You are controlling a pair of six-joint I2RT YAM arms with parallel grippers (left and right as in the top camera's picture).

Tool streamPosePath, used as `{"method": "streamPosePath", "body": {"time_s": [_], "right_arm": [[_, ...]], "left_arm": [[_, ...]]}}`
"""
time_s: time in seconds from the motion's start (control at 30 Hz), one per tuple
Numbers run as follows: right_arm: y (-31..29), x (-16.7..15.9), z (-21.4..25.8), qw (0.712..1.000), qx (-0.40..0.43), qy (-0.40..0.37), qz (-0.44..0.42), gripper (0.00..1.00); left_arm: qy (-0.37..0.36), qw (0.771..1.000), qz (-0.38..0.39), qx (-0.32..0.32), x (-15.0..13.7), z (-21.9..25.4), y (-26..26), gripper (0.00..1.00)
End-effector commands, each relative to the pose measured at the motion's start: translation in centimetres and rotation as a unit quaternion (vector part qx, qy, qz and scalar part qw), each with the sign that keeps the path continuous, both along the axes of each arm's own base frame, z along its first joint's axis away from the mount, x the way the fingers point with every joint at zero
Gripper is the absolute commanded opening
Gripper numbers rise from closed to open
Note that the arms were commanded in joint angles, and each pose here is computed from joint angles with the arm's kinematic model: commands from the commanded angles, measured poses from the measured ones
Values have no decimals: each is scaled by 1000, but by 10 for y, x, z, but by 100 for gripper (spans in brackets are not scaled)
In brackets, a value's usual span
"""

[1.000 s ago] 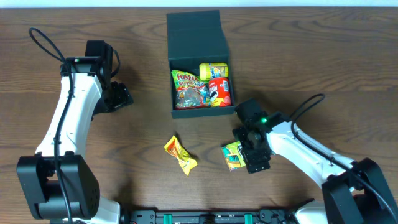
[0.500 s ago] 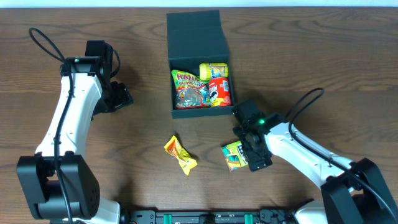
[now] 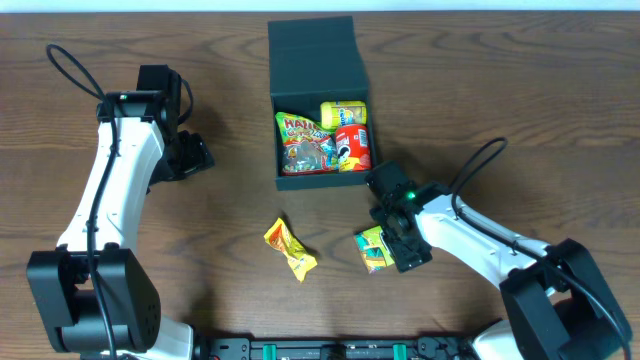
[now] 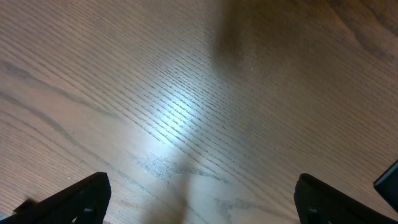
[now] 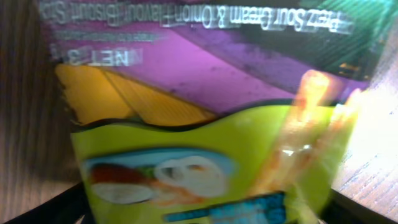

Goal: Pack container

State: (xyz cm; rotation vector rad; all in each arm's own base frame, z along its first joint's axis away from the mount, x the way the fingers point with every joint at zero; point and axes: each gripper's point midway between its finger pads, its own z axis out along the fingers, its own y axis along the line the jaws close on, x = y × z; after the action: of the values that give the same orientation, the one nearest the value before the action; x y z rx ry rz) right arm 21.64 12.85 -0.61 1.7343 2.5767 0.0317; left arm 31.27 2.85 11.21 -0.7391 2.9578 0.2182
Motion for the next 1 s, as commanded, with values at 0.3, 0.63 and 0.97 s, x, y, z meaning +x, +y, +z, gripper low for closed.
{"method": "streamPosePath", "body": {"time_s": [0.3,0.63,0.97], "right_arm": [[-2,3,0,999,-19,-10,37,67],[15,0,7,991,-11,-28,129,59],[60,-12,48,954,43,-91,284,57]], "left_arm": [[5,1000,4,0,-2,-2,1,95],[5,1000,4,0,-2,-2,1,95],[5,1000,4,0,-2,-2,1,95]]}}
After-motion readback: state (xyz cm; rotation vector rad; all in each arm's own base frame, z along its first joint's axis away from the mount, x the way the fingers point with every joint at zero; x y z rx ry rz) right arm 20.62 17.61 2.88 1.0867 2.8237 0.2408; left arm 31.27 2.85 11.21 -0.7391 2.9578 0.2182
